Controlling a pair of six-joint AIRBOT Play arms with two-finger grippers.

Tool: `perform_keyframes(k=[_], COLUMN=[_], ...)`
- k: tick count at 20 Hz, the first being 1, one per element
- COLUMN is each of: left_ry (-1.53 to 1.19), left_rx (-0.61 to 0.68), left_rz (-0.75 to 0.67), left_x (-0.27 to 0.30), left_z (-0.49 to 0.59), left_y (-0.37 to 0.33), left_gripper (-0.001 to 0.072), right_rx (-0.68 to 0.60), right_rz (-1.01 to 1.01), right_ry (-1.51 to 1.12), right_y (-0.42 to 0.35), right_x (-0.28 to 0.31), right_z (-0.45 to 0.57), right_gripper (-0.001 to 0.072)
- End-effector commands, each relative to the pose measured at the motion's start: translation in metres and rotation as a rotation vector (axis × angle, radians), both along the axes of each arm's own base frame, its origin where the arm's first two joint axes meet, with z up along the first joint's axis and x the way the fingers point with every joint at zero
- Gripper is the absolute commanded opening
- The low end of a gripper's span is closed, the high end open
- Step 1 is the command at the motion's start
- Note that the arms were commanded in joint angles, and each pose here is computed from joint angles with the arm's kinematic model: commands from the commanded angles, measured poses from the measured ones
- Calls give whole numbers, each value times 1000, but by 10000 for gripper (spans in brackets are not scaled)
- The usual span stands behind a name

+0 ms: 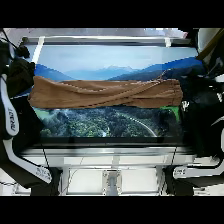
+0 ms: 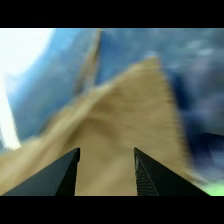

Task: Fold the clothes and pants, and hang the long-sleeved shirts on hangers.

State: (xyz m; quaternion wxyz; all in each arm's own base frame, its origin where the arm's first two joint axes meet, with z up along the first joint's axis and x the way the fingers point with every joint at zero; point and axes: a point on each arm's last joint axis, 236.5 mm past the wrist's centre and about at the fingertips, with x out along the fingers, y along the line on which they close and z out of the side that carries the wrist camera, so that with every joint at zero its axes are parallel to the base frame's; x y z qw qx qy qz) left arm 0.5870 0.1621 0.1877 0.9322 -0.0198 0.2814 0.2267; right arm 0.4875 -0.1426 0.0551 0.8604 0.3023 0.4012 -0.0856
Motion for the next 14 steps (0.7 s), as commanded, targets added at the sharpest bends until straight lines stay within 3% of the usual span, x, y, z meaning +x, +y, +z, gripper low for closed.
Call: perform_keyframes(k=[1,4,6,9,12,13,14], left_ry=[-108,-74,-64,-62,-65,-64,-64], left_rx=[-9,74,125,164,162,161,161], left_rz=[-153,-420,-554,-688,-754,-768,-780], left_x=[-12,-7,-10,-20,-29,-31,-33], left_z=[69,73,73,72,71,70,69], left_y=[-64,-163,-224,-287,-324,-332,-339], left_gripper=[706,706,707,706,706,707,707], right_rx=[-163,-126,33,343,464,492,518], right_rz=[20,-28,12,143,159,159,164], right_ry=[164,128,105,-84,-46,-20,5], right_y=[-50,-66,-62,-47,-45,-42,-37], right_x=[-55,-52,-46,-22,-20,-19,-18], right_z=[26,31,9,-7,-59,-76,-92], right_gripper=[382,385,391,497,545,617,633])
